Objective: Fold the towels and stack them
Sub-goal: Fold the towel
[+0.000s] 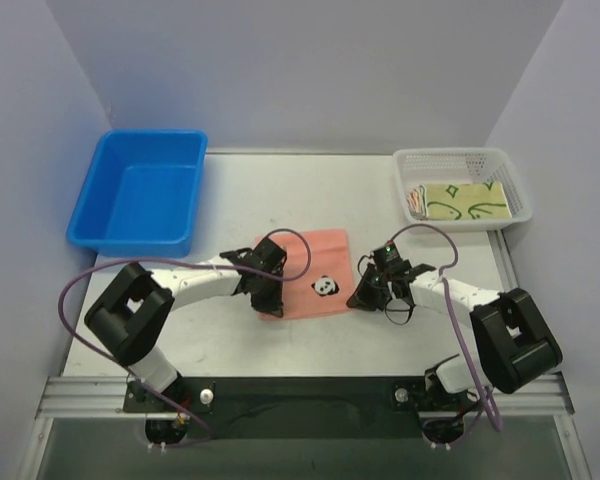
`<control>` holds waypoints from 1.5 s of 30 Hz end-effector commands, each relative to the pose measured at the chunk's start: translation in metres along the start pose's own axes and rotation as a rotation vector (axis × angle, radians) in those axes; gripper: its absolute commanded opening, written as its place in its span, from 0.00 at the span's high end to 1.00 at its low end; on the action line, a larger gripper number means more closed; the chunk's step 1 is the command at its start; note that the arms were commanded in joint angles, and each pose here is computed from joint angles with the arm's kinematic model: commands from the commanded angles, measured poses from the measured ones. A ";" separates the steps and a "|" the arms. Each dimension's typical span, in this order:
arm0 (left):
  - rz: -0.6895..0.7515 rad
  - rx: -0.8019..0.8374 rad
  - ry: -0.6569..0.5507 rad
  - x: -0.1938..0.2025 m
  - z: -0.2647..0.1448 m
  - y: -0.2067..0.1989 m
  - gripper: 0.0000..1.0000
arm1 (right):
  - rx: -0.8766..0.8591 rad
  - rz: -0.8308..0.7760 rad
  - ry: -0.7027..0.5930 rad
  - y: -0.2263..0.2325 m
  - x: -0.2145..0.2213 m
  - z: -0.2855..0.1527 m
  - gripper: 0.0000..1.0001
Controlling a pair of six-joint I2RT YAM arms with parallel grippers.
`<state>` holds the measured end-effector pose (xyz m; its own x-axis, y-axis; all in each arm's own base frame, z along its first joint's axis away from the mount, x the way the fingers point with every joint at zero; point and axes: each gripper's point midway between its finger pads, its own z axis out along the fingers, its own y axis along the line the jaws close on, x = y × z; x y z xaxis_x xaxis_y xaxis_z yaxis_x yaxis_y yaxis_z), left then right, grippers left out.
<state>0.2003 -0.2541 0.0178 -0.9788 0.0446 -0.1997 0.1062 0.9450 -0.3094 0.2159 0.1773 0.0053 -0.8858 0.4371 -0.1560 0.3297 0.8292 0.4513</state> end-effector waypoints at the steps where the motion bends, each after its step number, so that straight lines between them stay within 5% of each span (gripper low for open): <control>1: 0.021 -0.009 0.069 0.031 0.009 0.018 0.87 | 0.086 0.037 0.032 -0.032 0.013 0.009 0.90; 12: -0.028 0.017 0.019 0.037 -0.001 0.026 0.86 | 0.092 0.040 -0.001 -0.045 0.018 -0.009 0.91; 16: -0.023 0.027 -0.031 0.032 -0.015 0.025 0.80 | 0.084 0.011 -0.007 -0.042 0.018 -0.023 0.91; 20: -0.018 0.084 -0.112 0.014 -0.036 0.009 0.65 | -0.020 -0.043 -0.072 -0.010 -0.001 -0.041 0.90; 23: -0.026 0.134 -0.234 -0.016 -0.059 -0.006 0.55 | -0.151 -0.073 -0.170 0.033 -0.030 -0.055 0.84; 27: -0.077 0.250 -0.457 -0.085 -0.092 -0.025 0.50 | -0.343 -0.099 -0.306 0.100 -0.075 -0.067 0.57; 29: -0.133 0.288 -0.511 -0.114 -0.095 -0.018 0.49 | -0.395 -0.105 -0.356 0.126 -0.092 -0.058 0.52; 37: -0.145 0.393 -0.607 -0.203 -0.066 -0.032 0.57 | -0.552 -0.114 -0.487 0.191 -0.128 -0.020 0.33; 45: -0.243 0.294 -0.549 -0.212 0.015 0.015 0.67 | -0.478 -0.079 -0.492 0.156 -0.126 0.049 0.30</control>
<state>0.3895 -0.2624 0.0452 -0.8034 -0.3472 -0.4838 0.0230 0.7937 -0.6078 0.3778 0.2755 0.0417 -0.7049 0.5196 -0.4829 0.0177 0.6935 0.7202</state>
